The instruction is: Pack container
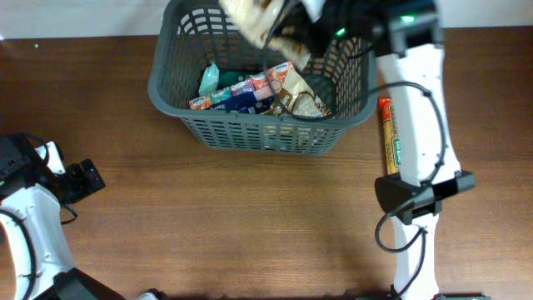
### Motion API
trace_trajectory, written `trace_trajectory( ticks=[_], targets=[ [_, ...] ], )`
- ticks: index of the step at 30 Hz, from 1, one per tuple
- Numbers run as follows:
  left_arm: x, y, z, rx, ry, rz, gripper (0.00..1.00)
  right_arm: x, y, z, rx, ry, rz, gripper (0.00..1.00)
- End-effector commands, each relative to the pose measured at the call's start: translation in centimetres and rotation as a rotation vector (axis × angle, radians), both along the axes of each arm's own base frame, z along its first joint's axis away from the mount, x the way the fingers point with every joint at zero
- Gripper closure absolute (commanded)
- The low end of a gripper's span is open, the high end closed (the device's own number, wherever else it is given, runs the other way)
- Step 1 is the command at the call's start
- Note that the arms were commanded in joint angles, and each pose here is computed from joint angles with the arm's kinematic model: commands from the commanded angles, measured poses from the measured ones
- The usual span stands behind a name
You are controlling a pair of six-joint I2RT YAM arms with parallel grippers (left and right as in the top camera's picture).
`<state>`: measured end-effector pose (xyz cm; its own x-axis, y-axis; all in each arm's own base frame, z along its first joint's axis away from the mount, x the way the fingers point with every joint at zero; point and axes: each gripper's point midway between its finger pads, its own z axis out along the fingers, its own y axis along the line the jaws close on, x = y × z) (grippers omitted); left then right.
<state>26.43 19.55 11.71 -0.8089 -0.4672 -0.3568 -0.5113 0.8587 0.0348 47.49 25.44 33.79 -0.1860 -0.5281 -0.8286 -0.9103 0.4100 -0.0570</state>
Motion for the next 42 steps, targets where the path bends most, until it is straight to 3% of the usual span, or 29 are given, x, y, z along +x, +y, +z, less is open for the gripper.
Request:
trace_trajectory(
  ticks=[1,2,4,5,10,15,19,22,24,32,36,42],
  targets=[
    [-0.3,0.0,-0.5,-0.013,0.01,0.017,0.01,0.6,-0.8,-5.6,-0.12,0.093,-0.014,0.92],
    [-0.3,0.0,-0.5,-0.013,0.009,0.017,0.01,0.4,-0.9,-6.8,-0.131,0.128,-0.012,0.68],
    [-0.2,0.1,-0.5,-0.011,0.007,0.017,0.01,0.0,-1.0,-8.1,-0.147,0.177,-0.01,0.07],
    [-0.2,0.0,-0.5,-0.011,0.007,0.017,0.01,-0.1,-1.1,-8.5,-0.152,0.191,-0.01,0.01],
    [-0.1,0.1,-0.4,-0.009,0.003,0.017,0.01,0.3,-1.4,-7.9,-0.168,0.161,-0.031,0.01],
    [-0.1,0.2,-0.4,-0.007,0.0,0.018,0.01,1.6,-2.7,-4.2,-0.191,0.038,-0.13,0.01],
    [0.0,0.2,-0.4,-0.005,-0.002,0.017,0.01,3.0,-5.8,1.5,-0.184,-0.092,-0.375,0.01],
    [0.0,0.2,-0.4,-0.005,-0.003,0.017,0.01,3.5,-10.7,6.1,-0.137,-0.16,-0.666,0.01],
    [0.0,0.2,-0.4,-0.004,-0.004,0.018,0.01,2.8,-17.5,8.2,-0.038,-0.1,-0.931,0.01],
    [0.2,0.2,-0.3,-0.004,-0.01,0.016,0.01,-1.0,-32.0,0.2,-0.042,0.36,-1.373,0.01],
    [0.2,0.2,-0.3,-0.004,-0.01,0.016,0.01,-1.4,-34.4,-3.9,-0.063,0.53,-1.394,0.01],
    [0.2,0.1,-0.3,-0.01,-0.014,0.013,0.01,-3.3,-33.5,-12.8,-0.278,0.811,-1.281,0.01]
  ],
)
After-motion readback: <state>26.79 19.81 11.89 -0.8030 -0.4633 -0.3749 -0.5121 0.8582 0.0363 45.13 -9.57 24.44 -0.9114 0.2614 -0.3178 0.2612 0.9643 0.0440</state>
